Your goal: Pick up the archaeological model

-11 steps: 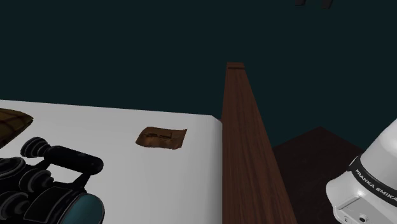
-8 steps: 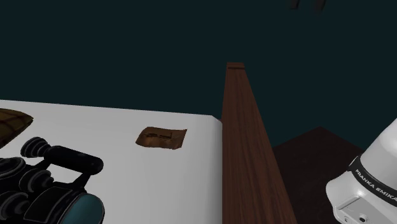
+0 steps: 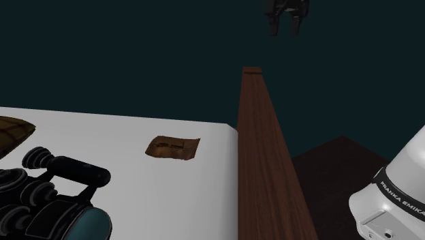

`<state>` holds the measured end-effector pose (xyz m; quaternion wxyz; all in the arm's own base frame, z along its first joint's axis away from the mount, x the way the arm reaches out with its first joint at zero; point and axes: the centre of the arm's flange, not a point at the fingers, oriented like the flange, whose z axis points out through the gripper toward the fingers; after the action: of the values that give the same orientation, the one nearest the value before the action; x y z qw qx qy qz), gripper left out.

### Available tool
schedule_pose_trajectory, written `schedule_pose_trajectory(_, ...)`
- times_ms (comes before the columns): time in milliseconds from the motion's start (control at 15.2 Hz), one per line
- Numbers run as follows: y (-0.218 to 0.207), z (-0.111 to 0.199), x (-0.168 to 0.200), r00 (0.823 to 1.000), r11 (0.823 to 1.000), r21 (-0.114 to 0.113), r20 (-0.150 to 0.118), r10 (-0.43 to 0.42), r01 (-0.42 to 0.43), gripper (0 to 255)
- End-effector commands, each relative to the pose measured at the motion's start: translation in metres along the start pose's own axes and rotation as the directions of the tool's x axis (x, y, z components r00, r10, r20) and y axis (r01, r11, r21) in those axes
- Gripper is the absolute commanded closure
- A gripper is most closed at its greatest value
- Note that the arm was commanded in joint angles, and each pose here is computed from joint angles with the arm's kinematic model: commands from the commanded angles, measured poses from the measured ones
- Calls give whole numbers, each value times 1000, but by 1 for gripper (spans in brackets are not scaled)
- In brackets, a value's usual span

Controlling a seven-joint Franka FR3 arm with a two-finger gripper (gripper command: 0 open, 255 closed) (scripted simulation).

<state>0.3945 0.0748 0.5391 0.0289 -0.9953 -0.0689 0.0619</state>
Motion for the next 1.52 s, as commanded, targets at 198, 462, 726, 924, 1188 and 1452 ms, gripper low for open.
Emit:
schedule_pose_trajectory(198, -35, 36, 56, 991, 993, -4, 66, -116, 116, 0)
schedule_pose_trajectory(462, -64, 68, 96, 971, 978, -2, 119, -205, 207, 0)
schedule_pose_trajectory(726, -97, 102, 132, 941, 955, 4, 171, -292, 296, 0)
schedule_pose_trajectory(924, -124, 129, 156, 911, 933, 13, 209, -355, 361, 0)
schedule_pose_trajectory(1188, -161, 166, 183, 863, 896, 28, 258, -435, 444, 0)
schedule_pose_trajectory(1452, -201, 205, 205, 804, 852, 47, 305, -510, 522, 0)
